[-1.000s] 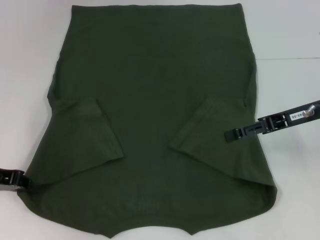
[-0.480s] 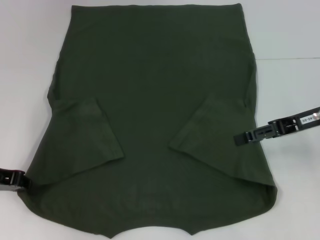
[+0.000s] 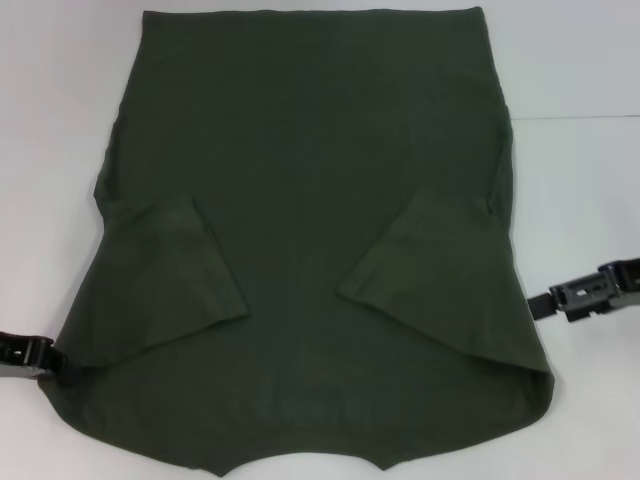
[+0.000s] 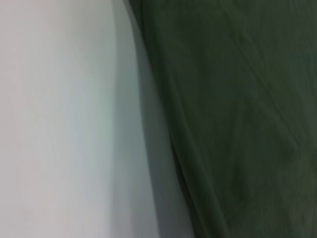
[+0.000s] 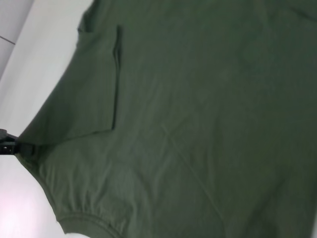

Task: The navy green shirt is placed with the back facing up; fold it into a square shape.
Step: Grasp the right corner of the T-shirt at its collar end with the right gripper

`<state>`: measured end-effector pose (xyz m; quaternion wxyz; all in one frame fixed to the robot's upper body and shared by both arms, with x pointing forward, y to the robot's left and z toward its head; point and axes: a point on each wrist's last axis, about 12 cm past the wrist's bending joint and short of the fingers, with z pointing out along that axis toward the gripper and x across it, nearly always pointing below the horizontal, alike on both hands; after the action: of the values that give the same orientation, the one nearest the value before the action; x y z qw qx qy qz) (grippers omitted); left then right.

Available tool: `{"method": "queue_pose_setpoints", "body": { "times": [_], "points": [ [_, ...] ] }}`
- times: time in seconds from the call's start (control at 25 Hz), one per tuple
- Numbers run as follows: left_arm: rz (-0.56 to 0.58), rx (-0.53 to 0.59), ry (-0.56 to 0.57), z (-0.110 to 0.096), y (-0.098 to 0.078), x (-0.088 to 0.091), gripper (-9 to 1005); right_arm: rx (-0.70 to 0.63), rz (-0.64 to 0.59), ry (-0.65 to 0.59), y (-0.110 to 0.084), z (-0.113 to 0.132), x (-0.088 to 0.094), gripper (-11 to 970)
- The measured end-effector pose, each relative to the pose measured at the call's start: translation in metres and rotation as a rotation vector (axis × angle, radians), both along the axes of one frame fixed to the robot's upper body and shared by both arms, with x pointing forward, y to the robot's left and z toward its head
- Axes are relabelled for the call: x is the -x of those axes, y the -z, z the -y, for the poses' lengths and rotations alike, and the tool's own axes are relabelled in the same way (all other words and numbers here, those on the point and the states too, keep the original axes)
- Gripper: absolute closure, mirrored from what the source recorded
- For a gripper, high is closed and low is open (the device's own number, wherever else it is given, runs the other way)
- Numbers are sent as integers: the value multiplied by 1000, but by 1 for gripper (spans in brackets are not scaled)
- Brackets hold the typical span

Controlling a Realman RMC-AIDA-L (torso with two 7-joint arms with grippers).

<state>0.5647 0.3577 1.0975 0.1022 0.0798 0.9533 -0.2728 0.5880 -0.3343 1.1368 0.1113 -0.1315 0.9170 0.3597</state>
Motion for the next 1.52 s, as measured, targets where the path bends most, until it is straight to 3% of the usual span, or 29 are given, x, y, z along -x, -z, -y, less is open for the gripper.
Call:
{"method": "queue_pose_setpoints", "body": {
  "times": [0.6,1.52],
  "points": [
    [5,10,7,4,-2,-3,980,19,-109,17,27,0,19,14],
    [12,8,13,4,-2,-4,981,49,-103,42,45,-14,18,66]
  ]
}}
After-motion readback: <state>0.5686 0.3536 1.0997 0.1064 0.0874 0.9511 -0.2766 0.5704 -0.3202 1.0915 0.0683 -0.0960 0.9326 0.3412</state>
